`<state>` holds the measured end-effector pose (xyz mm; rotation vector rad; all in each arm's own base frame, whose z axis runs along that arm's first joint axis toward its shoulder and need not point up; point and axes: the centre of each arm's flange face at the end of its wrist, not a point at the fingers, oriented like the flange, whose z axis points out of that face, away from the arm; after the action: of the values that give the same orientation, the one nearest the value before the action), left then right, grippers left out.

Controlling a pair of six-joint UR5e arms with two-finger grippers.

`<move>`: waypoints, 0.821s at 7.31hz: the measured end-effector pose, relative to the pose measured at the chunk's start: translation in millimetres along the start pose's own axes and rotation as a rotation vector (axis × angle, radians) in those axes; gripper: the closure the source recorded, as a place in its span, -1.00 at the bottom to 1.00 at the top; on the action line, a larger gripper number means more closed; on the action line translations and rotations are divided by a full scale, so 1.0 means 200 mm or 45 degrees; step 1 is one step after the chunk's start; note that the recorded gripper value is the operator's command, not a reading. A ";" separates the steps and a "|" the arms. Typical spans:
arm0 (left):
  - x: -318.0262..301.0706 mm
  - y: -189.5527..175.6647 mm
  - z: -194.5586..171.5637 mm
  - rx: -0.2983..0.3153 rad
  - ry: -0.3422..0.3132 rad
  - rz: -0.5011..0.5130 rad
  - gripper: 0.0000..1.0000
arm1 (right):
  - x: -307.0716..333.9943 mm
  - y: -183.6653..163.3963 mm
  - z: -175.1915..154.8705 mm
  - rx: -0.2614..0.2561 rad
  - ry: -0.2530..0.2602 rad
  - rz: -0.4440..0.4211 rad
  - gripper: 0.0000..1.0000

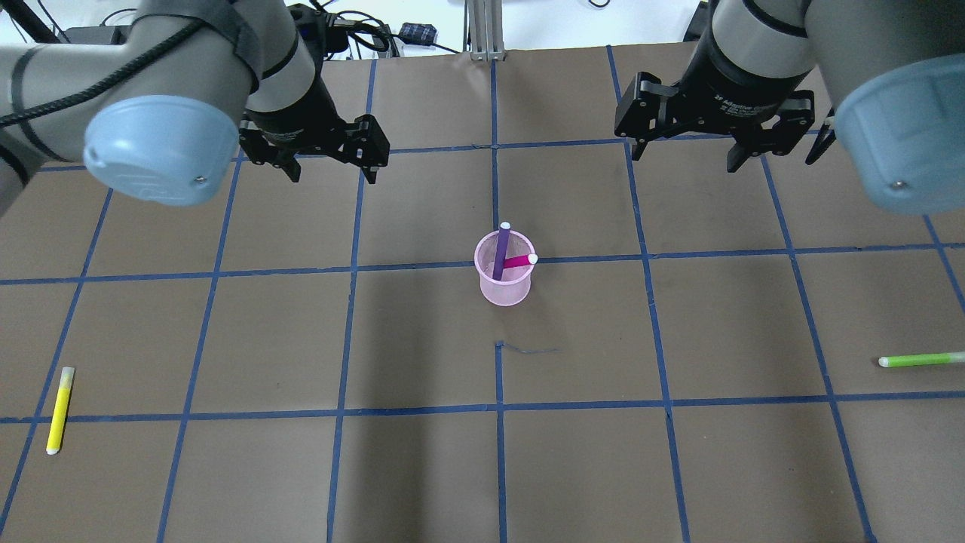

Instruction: Insert purple and pink pens into pink cup

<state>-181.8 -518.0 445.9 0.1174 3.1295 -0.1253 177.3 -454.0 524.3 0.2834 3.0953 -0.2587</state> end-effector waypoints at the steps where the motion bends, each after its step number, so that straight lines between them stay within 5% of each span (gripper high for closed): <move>1: -0.08 0.04 -0.04 -0.034 -0.003 -0.007 -1.00 | 0.00 0.00 0.00 0.000 0.003 -0.001 -1.00; 6: -0.34 0.14 -0.13 -0.109 -0.006 -0.035 -1.00 | 0.00 0.01 -0.01 0.004 0.002 -0.002 -1.00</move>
<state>-112.5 -493.8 469.9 0.0730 3.1262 0.0083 176.9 -451.8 526.2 0.2812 3.0968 -0.2641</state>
